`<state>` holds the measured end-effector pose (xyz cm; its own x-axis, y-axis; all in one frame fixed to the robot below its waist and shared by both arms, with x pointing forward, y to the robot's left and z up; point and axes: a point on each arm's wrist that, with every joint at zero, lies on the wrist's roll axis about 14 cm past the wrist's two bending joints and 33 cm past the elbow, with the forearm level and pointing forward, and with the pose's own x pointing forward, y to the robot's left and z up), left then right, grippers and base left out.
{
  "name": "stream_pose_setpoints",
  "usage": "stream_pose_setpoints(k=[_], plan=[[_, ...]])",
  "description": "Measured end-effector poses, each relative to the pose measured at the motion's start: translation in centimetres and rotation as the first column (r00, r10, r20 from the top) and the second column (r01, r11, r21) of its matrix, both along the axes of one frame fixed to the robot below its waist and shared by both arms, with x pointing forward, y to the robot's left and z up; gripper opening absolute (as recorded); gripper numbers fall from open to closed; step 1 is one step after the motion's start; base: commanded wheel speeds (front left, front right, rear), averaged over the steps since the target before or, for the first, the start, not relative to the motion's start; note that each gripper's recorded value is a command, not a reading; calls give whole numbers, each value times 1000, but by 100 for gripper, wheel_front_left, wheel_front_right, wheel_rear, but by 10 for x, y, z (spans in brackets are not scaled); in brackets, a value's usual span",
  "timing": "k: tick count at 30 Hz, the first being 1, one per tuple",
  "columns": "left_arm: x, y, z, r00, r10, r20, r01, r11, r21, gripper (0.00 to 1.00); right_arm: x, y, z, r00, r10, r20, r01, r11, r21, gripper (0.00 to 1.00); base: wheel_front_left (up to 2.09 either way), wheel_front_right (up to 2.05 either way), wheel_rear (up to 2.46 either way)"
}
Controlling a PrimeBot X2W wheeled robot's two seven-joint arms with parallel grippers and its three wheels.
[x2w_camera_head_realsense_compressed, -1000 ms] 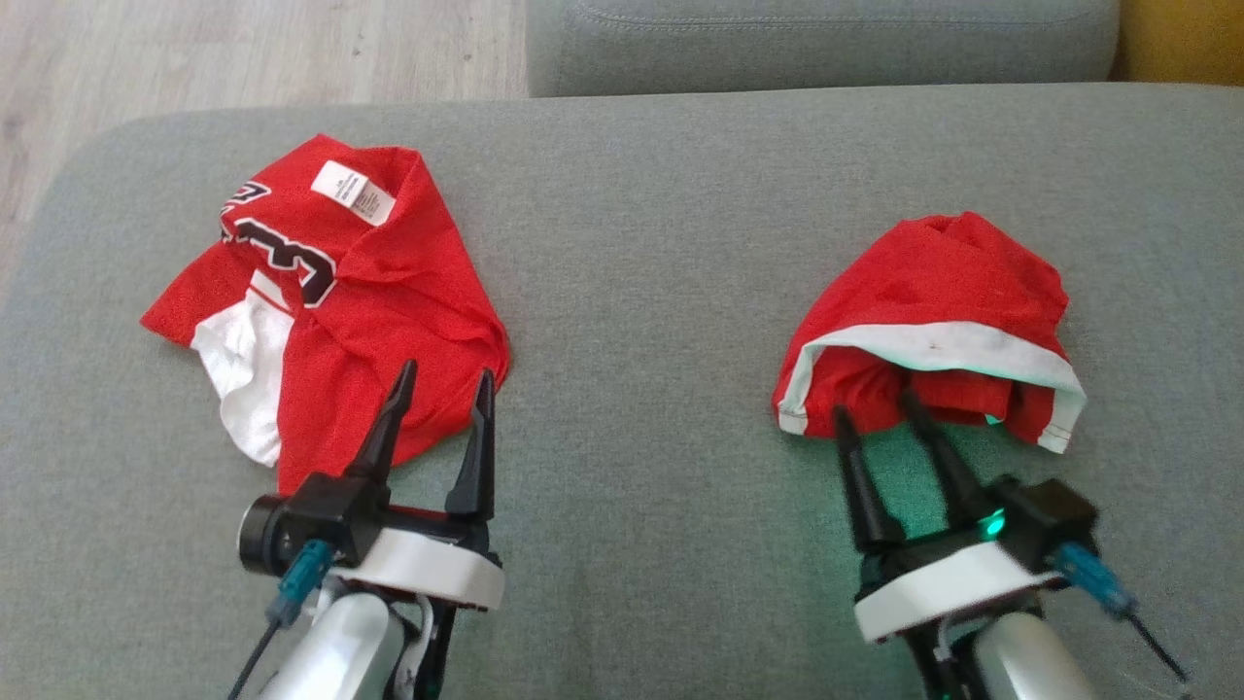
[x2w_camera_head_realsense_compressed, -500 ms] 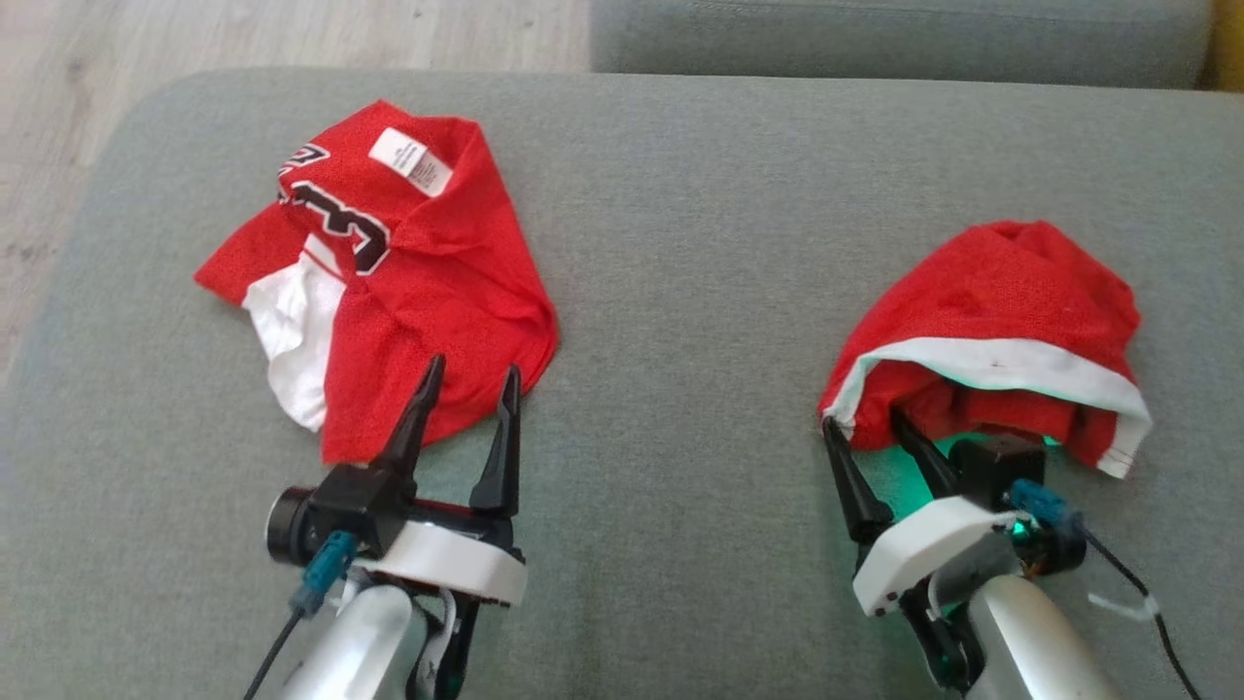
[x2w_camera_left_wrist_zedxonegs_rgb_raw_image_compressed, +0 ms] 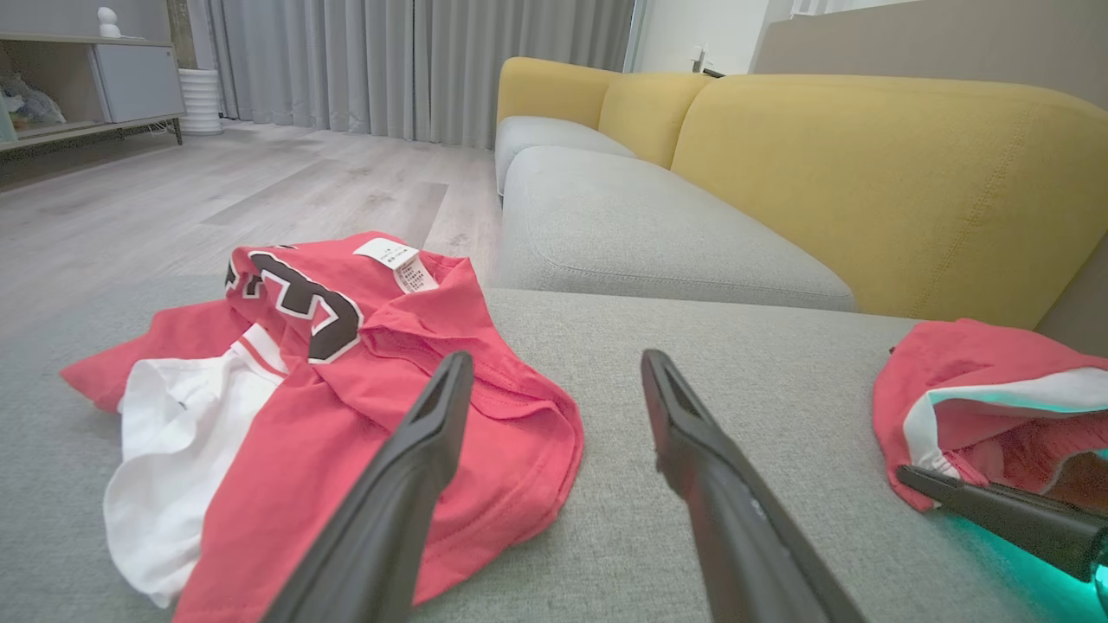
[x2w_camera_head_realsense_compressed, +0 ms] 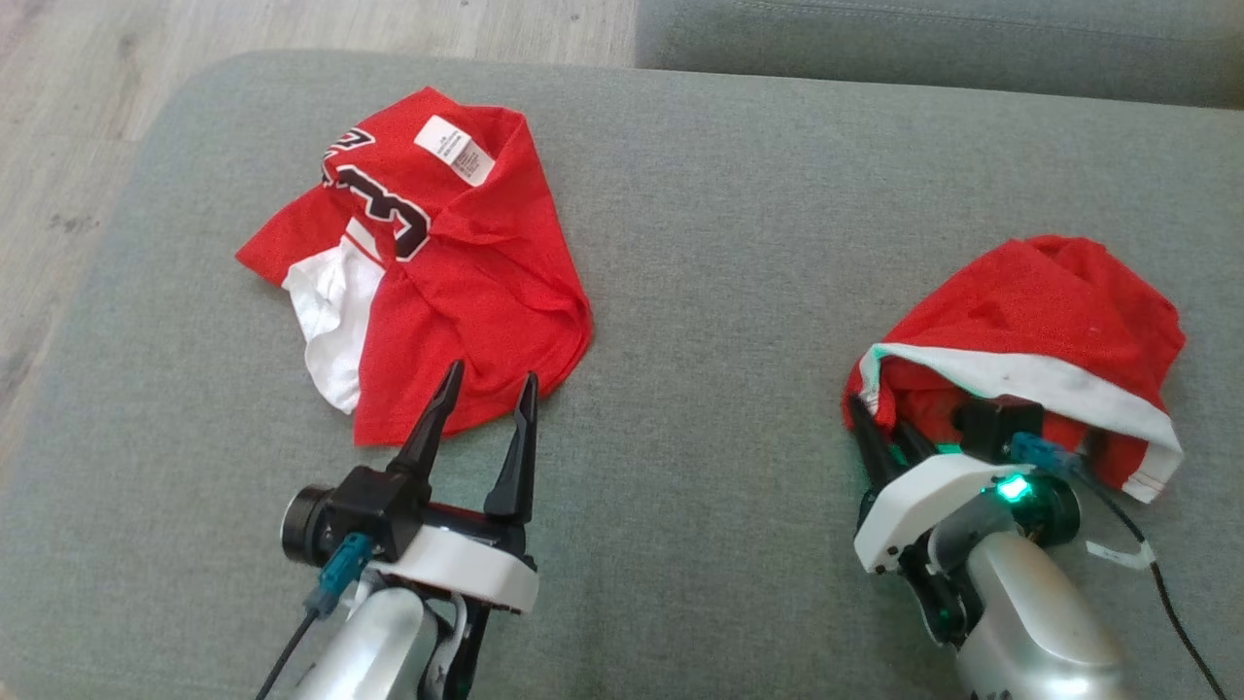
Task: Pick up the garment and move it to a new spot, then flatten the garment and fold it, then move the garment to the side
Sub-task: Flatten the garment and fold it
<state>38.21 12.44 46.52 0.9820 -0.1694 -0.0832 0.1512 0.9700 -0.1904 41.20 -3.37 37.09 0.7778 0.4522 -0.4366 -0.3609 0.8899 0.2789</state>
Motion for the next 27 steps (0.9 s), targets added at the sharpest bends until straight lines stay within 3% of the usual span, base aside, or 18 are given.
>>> stream_pose_setpoints(k=[7,12,15,19,21,22,24,27], plan=[[-2,1,4,1000,2,13,-2,1000,9,100,1,12,15,996,19,86,-23,999,37,0,0,0,0],[-3,-2,10,999,-3,32,3,1000,8,100,36,13,76,960,-50,276,13,991,132,0,0,0,0],[-5,-4,16,999,-5,46,5,1000,3,100,68,1,144,887,-144,438,52,975,217,0,0,0,0],[-8,-3,21,998,-2,64,1,1000,7,100,78,-11,240,708,-185,682,30,972,232,0,0,0,0],[-9,-2,23,998,-3,69,2,1000,5,100,73,-10,259,660,-181,729,11,973,231,0,0,0,0],[-10,-1,23,997,0,71,-1,1000,5,100,69,-5,258,660,-165,733,-1,976,220,0,0,0,0],[-12,1,23,997,7,71,-7,1000,3,100,58,8,238,696,-109,710,-32,983,181,0,0,0,0],[-16,2,19,998,14,59,-14,1000,0,100,31,35,171,805,27,593,-102,990,93,0,0,0,0]])
